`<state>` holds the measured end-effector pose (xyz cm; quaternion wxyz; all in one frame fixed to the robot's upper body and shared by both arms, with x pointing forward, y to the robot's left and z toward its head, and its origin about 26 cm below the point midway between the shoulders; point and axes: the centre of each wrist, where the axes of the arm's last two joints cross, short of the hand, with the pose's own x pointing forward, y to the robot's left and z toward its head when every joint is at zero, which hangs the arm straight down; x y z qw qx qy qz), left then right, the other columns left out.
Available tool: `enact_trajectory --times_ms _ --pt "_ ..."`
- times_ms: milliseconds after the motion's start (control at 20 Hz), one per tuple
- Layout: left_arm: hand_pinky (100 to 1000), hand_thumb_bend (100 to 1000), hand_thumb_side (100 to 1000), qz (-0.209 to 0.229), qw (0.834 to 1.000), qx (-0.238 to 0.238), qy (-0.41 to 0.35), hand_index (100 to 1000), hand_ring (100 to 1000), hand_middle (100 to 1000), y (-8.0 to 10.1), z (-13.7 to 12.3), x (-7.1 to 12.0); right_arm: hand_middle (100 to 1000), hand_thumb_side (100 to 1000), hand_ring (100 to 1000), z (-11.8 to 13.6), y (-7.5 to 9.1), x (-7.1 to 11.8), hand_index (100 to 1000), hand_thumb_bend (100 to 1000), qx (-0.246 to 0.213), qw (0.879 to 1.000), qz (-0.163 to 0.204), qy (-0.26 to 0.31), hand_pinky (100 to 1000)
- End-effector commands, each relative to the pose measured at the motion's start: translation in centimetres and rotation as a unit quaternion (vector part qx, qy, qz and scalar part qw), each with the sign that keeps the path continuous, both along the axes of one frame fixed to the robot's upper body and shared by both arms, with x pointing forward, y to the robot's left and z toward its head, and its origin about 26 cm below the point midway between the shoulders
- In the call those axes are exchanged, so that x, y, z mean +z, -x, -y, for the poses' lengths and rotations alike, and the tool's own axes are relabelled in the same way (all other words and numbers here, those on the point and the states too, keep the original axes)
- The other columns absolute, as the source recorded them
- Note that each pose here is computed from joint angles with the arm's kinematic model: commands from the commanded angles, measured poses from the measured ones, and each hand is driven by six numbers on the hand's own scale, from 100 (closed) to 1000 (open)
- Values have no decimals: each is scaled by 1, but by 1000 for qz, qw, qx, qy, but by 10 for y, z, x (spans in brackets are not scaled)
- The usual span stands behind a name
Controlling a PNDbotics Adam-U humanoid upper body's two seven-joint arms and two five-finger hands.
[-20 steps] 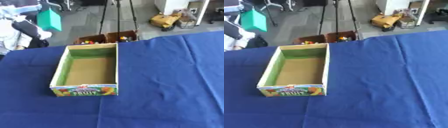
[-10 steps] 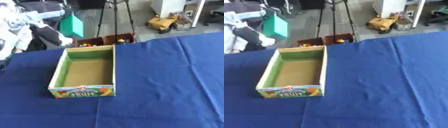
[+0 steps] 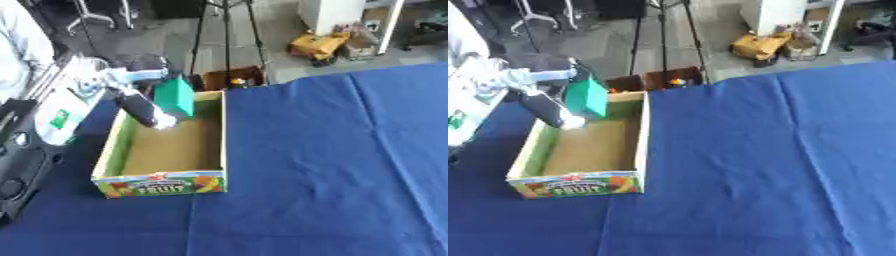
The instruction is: Pick up objects on the table and place them in the box.
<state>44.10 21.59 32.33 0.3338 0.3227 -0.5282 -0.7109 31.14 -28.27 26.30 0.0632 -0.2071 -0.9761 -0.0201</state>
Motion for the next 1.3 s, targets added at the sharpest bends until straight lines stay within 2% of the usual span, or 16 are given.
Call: enact_trajectory --times_ms 50,500,650,750,900,1100,1300 --pt "380 100 384 -2 1000 7 -24 655 466 557 -4 0 0 491 718 689 -2 4 8 658 100 7 1000 15 4 724" --pt "466 100 383 -36 996 28 -70 706 533 616 -21 0 -22 489 717 689 -3 4 8 658 100 8 1000 15 3 726" --pt "499 100 381 -48 995 34 -82 791 574 675 -25 -2 -26 488 716 689 -2 4 8 658 100 8 1000 15 2 726" --pt "537 100 365 -50 993 36 -100 887 659 739 -26 -2 -26 487 715 689 -2 4 8 657 100 7 1000 15 1 726" --pt "597 100 376 -51 989 43 -130 967 749 793 -27 -1 -28 487 715 689 -2 4 8 657 100 6 1000 15 0 726" --pt "788 100 380 -44 987 41 -148 1000 893 879 -27 0 -27 487 715 689 -1 4 9 657 100 6 1000 17 0 726" --pt "904 100 363 -39 985 39 -161 1000 966 941 -27 3 -27 486 715 689 -2 4 9 657 100 6 1000 17 0 726"
